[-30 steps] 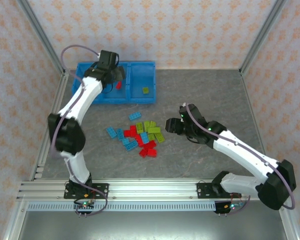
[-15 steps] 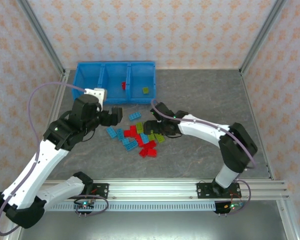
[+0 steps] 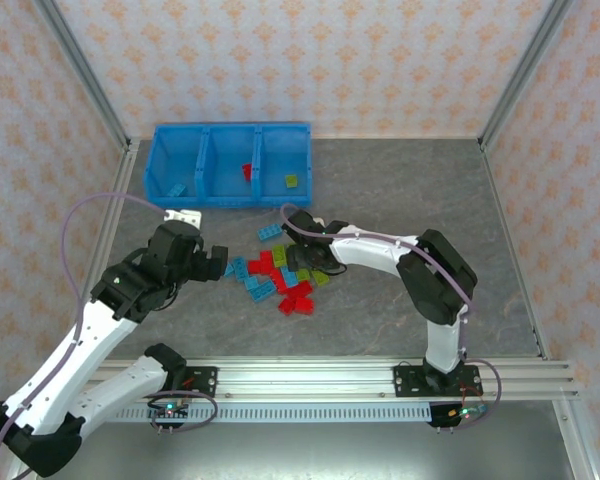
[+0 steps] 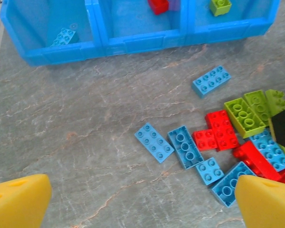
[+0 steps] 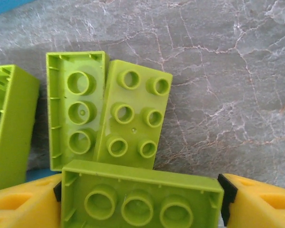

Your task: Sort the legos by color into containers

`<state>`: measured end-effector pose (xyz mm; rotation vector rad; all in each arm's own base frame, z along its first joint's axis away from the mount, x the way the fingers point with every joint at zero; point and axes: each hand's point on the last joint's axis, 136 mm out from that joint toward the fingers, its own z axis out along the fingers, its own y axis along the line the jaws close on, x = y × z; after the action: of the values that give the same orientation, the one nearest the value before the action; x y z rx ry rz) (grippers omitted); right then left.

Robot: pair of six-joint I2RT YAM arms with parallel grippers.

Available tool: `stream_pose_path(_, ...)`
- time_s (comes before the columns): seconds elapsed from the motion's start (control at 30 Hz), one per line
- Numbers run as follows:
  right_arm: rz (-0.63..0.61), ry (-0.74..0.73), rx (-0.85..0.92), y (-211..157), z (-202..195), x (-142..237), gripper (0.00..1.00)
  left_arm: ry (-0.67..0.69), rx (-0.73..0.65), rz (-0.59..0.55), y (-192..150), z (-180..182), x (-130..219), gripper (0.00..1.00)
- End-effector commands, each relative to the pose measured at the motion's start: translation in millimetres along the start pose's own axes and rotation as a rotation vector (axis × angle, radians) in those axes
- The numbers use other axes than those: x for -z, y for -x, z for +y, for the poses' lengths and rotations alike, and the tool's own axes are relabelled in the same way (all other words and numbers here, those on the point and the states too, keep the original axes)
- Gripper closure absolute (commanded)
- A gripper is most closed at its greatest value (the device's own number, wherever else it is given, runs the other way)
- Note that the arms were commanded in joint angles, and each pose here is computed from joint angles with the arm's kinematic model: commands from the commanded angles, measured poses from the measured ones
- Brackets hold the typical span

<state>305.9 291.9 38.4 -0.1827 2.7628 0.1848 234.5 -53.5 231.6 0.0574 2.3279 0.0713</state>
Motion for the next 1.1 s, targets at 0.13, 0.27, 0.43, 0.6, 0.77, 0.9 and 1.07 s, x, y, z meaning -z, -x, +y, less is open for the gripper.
stream_pose_path(0.13, -0.129, -0.003, -0.053, 20, -7, 30, 0.39, 0.084, -0.005, 0.010, -8, 16, -1, 0.00)
stream_pose_path(0.27, -0.236, 0.026, -0.076, 39, -9, 66, 0.43, 0.100, 0.003, 0.000, -7, 20, 1, 0.00)
stream_pose_path(0.43, -0.494, 0.030, -0.017, 93, -4, 119, 0.45, 0.100, 0.012, -0.014, -6, 22, 4, 0.00)
stream_pose_path(0.6, -0.685, -0.157, 0.110, 160, 3, 126, 0.44, 0.103, 0.009, -0.021, -6, 23, 5, 0.00)
stream_pose_path(0.77, -0.669, -0.268, 0.173, 218, 19, 90, 0.43, 0.136, 0.016, -0.030, -3, 30, 8, 0.00)
stream_pose_path(0.9, -0.630, -0.274, 0.183, 247, 27, 65, 0.40, 0.139, 0.032, -0.044, -4, 33, 11, 0.00)
stream_pose_path(1.07, -0.619, -0.235, 0.206, 267, 39, 60, 0.26, 0.187, 0.143, -0.077, -5, 44, 15, 0.00)
